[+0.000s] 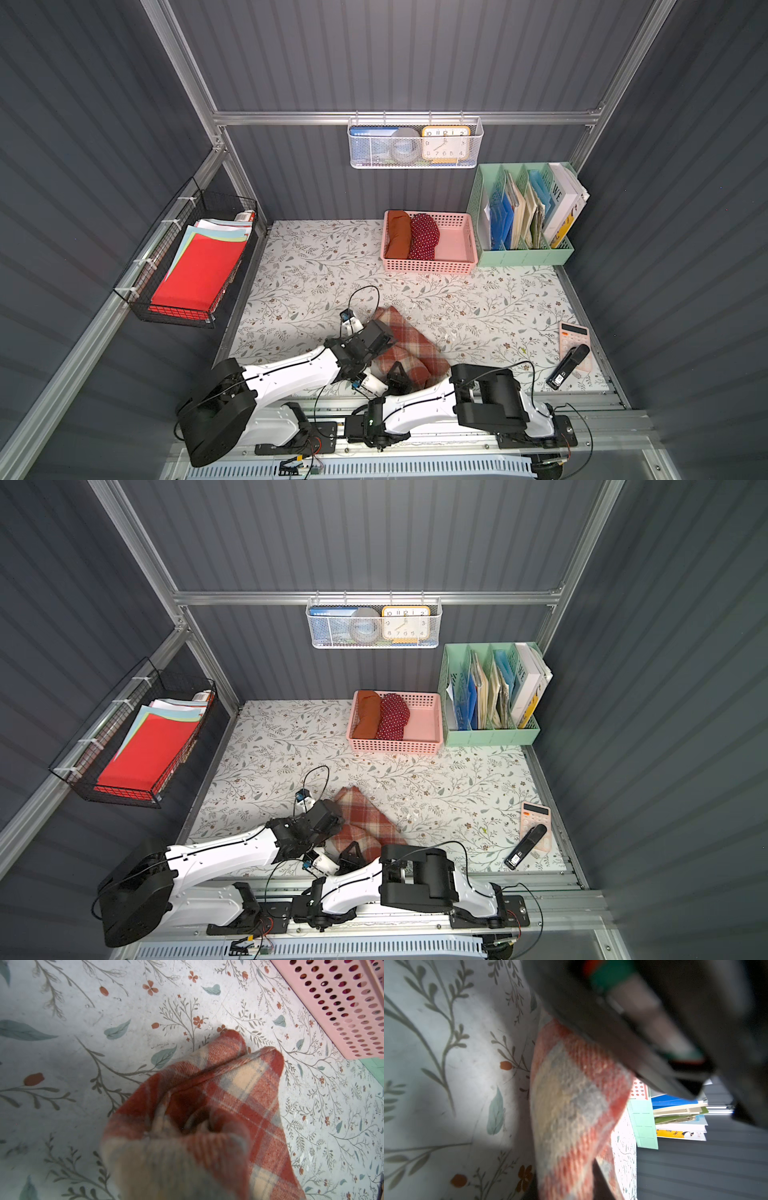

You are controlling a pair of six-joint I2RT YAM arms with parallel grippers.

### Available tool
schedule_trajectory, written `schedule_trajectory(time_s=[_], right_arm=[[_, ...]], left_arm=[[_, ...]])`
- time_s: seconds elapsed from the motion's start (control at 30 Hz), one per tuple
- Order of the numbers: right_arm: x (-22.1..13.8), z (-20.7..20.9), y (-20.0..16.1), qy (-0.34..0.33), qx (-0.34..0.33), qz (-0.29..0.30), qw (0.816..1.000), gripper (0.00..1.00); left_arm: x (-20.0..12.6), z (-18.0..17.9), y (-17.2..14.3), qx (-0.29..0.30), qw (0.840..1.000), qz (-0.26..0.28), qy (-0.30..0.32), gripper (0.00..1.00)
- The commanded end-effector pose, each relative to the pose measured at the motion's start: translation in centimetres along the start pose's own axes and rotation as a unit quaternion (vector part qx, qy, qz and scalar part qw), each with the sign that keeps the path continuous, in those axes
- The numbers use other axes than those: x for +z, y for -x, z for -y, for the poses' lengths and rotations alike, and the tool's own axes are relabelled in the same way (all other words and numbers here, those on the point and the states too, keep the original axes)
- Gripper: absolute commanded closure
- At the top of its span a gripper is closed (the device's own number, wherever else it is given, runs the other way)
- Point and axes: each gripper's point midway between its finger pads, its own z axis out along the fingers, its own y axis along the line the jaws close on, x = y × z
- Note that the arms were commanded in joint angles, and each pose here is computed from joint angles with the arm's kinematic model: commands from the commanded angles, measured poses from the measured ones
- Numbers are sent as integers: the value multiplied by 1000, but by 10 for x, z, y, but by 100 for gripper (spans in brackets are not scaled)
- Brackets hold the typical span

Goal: Roll up the skirts
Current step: Roll the skirt at the center of the board.

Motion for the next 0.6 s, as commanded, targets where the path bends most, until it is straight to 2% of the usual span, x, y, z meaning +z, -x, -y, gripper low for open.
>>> schedule_trajectory(time_s=[0.0,0.03,0.13,0.2,0.27,0.33,0.47,0.57], right_arm=[[48,-4,-63,26,-35,-141,989,91],[48,-6,-64,35,-33,-143,989,94],[43,-18,-70,94,-11,-146,985,99],[35,-29,-71,157,22,-148,976,100],[25,-36,-70,214,52,-142,965,100],[14,-43,-69,279,85,-146,945,100],[1,-48,-69,384,142,-161,898,100],[-12,-50,-59,459,183,-143,858,100]], left_arm=[[-17,-34,-16,10,998,-39,47,99],[-20,-35,-13,9,998,-34,44,91],[-33,-35,4,1,999,1,36,47],[-44,-38,19,-8,999,30,34,30],[-53,-43,33,-14,998,55,41,22],[-61,-47,45,-19,996,74,47,17],[-69,-47,59,-21,994,92,49,16],[-70,-46,61,-21,994,95,50,16]])
